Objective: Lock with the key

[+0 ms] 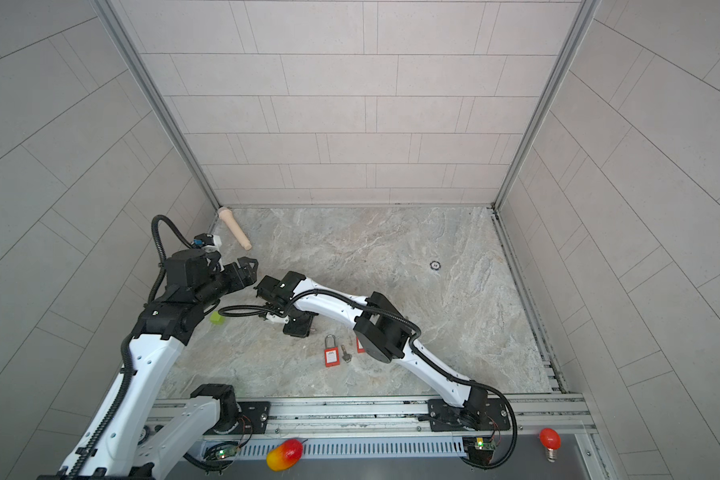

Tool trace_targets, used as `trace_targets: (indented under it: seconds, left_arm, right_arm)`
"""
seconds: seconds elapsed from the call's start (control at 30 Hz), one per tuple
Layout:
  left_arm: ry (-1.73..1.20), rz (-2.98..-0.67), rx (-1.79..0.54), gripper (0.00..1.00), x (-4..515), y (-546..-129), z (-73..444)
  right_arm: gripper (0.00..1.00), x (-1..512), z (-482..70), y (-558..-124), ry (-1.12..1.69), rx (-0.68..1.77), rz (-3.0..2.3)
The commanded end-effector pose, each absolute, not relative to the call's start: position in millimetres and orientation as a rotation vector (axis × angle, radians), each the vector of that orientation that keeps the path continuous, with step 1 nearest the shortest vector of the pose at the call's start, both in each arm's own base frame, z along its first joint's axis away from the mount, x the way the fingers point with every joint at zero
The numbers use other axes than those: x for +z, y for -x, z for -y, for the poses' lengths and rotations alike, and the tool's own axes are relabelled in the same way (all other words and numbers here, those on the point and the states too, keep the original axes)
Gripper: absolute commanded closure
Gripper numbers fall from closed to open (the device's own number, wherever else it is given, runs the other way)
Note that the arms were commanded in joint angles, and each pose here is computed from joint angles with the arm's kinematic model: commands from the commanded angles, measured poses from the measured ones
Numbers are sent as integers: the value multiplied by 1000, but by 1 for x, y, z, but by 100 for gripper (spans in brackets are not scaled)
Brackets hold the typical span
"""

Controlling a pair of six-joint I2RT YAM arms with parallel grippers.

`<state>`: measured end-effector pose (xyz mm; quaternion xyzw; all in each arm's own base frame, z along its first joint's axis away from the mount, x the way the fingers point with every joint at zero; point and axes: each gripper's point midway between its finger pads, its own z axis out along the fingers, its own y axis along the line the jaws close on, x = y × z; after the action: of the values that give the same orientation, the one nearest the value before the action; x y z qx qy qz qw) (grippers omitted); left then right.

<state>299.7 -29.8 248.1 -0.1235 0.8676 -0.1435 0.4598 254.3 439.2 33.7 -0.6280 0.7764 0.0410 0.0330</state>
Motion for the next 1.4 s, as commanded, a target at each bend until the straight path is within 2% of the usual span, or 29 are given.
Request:
trace_targets:
  seconds: [0.0, 0.43, 0.7, 1.2, 1.37]
  left_arm:
    - [231, -2109, -390, 14, 255, -306, 40]
    - [-22, -2075, -551, 20, 251, -317, 80]
    - [-300, -2090, -699, 25, 233, -307, 121]
    - [-770, -1923, -926, 24, 221, -271, 189]
    - [-814, -1893, -989, 24, 224, -271, 203]
  right_arm:
    - [81, 99, -430, -269, 1848, 287, -2325]
    - [84, 161, -334, -294, 1741, 278, -2247]
    - [84, 178, -323, -284, 1779, 289, -2139]
    - [84, 199, -305, -273, 1826, 231, -1970]
    - [85, 202, -302, -271, 1872, 201, -1886]
